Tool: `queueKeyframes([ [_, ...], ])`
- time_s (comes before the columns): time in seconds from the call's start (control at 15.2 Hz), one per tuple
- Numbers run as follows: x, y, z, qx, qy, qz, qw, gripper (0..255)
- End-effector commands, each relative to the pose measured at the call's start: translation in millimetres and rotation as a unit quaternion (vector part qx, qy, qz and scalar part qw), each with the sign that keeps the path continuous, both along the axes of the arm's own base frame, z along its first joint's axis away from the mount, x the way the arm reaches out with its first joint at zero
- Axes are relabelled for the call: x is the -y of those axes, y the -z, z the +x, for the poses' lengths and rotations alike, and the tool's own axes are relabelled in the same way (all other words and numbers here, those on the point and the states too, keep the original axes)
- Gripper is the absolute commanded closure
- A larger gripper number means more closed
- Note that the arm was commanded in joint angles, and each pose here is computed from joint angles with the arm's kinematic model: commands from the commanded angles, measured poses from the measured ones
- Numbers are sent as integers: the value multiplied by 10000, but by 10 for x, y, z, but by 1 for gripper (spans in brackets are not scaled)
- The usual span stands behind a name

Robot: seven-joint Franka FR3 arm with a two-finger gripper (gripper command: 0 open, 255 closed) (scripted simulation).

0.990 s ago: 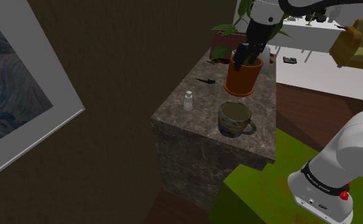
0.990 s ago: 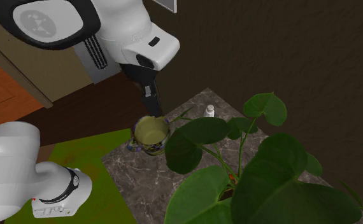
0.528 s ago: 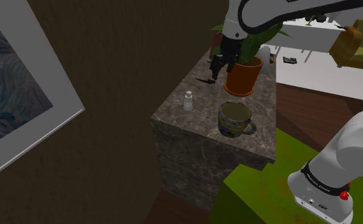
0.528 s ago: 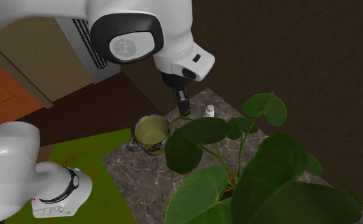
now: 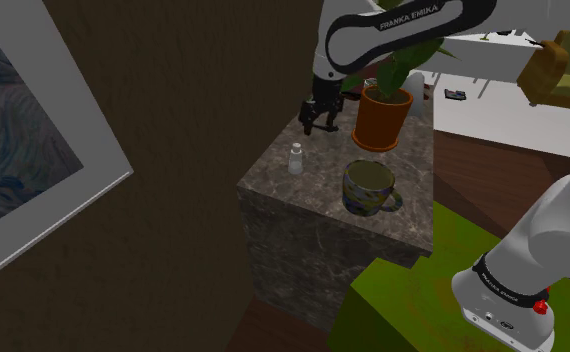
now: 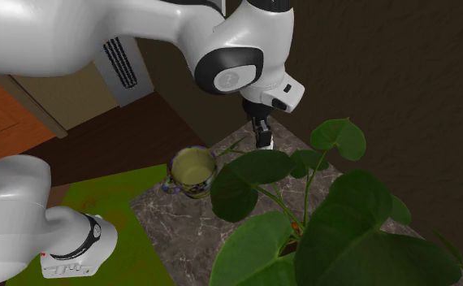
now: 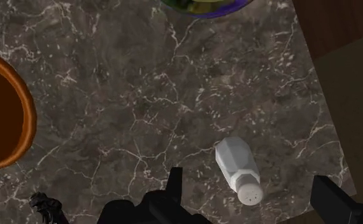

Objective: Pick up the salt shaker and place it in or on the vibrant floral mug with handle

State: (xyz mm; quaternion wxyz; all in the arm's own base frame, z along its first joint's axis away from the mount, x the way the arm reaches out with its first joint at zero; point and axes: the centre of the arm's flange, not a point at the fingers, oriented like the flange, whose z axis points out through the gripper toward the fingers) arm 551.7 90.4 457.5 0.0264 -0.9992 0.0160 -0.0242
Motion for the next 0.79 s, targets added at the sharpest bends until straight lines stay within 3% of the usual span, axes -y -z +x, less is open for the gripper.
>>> queueKeyframes([
  [0.0, -76, 200, 223, -54, 12, 41, 10000, 0],
  [0.26, -200, 539, 635, -168, 30, 118, 9998, 0],
  [0.73, -229, 867, 655, -172, 31, 121, 9998, 0],
])
